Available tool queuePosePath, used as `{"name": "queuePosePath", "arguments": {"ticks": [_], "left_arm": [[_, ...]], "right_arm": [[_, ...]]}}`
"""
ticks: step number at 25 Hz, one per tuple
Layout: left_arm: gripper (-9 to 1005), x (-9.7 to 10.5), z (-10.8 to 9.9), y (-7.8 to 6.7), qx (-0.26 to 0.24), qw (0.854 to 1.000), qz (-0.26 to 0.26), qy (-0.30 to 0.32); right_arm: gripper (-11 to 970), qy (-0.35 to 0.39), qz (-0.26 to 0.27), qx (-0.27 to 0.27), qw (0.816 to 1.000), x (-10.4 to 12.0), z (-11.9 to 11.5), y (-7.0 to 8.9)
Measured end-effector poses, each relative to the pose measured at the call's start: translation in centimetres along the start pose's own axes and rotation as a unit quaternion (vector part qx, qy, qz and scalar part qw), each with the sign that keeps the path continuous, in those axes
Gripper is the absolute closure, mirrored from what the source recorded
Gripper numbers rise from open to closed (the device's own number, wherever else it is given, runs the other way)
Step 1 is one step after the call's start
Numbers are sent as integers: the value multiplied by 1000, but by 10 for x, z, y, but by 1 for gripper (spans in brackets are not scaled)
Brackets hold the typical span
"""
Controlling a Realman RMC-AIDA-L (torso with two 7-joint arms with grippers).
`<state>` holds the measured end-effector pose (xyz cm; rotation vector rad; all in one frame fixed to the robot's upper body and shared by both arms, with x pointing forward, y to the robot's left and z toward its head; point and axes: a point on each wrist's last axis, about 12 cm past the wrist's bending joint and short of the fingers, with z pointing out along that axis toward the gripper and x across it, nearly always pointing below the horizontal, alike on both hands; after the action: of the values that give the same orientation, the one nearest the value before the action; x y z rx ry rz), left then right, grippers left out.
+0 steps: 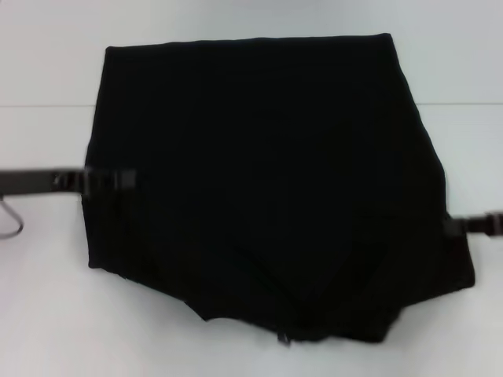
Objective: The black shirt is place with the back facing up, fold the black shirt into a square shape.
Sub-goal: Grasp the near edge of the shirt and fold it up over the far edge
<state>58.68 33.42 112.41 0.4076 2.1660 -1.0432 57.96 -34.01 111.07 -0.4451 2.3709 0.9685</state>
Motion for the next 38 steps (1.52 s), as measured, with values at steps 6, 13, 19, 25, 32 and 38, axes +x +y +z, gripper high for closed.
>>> {"name": "queuePosePath", "arguments": {"ticks": [6, 13, 19, 25, 32, 38], "left_arm": [[930, -37, 27, 11, -85, 996, 11, -30], [928, -67, 39, 21, -169, 983, 31, -67], [926, -83, 41, 25, -213, 972, 45, -86], [925, -83, 47, 31, -242, 965, 42, -92], [923, -64, 62, 33, -251, 964, 35, -78], [922, -50, 78, 30, -261, 962, 60, -44]], "right_arm": [[952, -50, -11, 65, 997, -44, 36, -1], [953, -112, -30, 133, 984, -90, 66, 6], [952, -135, -69, 156, 976, -127, 74, 21], [952, -147, -87, 187, 967, -145, 76, 24], [953, -127, -79, 204, 967, -122, 93, 17], [953, -137, -35, 207, 968, -99, 99, 8]]}}
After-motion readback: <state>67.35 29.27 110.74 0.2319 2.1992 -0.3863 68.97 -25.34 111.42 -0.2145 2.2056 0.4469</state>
